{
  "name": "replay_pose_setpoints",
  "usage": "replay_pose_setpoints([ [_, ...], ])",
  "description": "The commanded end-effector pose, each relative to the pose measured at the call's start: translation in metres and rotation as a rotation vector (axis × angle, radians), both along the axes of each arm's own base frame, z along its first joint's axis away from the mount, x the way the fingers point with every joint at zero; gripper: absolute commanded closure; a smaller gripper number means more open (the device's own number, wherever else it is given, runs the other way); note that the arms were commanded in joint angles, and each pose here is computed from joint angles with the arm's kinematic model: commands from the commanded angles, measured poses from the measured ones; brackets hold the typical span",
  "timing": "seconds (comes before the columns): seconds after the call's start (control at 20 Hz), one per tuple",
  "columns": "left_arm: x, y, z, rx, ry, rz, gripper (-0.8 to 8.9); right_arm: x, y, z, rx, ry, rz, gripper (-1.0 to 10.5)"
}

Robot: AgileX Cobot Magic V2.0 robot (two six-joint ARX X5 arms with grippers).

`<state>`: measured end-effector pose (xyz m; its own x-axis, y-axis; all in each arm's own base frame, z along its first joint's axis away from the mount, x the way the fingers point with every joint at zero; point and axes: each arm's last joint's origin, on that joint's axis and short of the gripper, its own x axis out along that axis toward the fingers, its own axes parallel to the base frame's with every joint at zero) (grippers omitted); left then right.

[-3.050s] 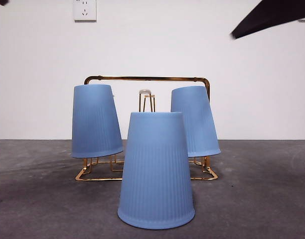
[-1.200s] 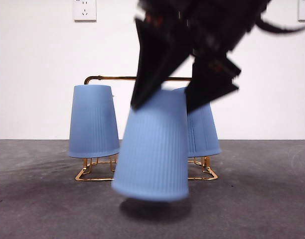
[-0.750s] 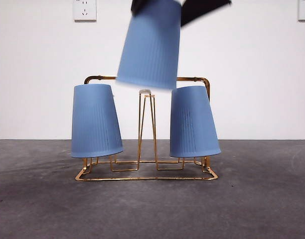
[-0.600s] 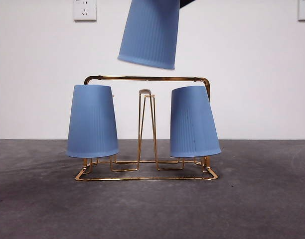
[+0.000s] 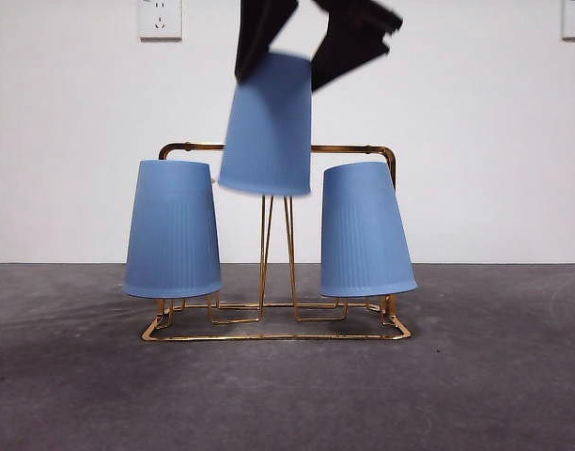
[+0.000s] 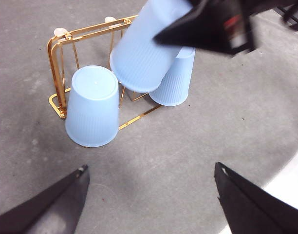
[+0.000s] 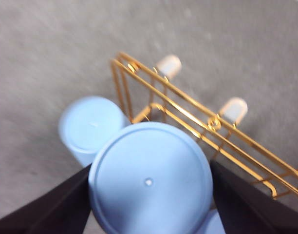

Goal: Pick the top cup and place it on cupholder, pick up the mid cup and place it on cupholder, last pick the bottom cup and place it on cupholder.

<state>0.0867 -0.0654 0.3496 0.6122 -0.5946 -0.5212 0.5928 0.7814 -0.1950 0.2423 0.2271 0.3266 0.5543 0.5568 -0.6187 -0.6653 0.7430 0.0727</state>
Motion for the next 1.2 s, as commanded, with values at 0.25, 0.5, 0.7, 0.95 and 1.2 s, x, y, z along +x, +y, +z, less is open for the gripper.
replay_pose_setpoints([
  [0.25,0.000,-0.001,0.007,-0.017,-0.022,-0.013,4.10,0.018,0.012,-0.021,-0.048,0.029,0.012,6.2],
  [0.5,0.000,-0.001,0.007,-0.017,-0.022,-0.013,4.10,0.025,0.019,-0.041,-0.082,0.088,0.025,5.9],
  [0.7,0.000,-0.001,0.007,-0.017,-0.022,-0.012,4.10,0.027,0.020,-0.045,-0.093,0.098,0.024,5.5],
  [0.95,0.000,-0.001,0.007,-0.017,-0.022,-0.012,4.10,0.026,0.019,-0.043,-0.092,0.088,0.025,5.4],
  [1.2,0.000,-0.001,0.007,-0.016,-0.022,-0.013,4.10,0.009,0.004,-0.006,-0.033,0.013,0.021,5.4],
])
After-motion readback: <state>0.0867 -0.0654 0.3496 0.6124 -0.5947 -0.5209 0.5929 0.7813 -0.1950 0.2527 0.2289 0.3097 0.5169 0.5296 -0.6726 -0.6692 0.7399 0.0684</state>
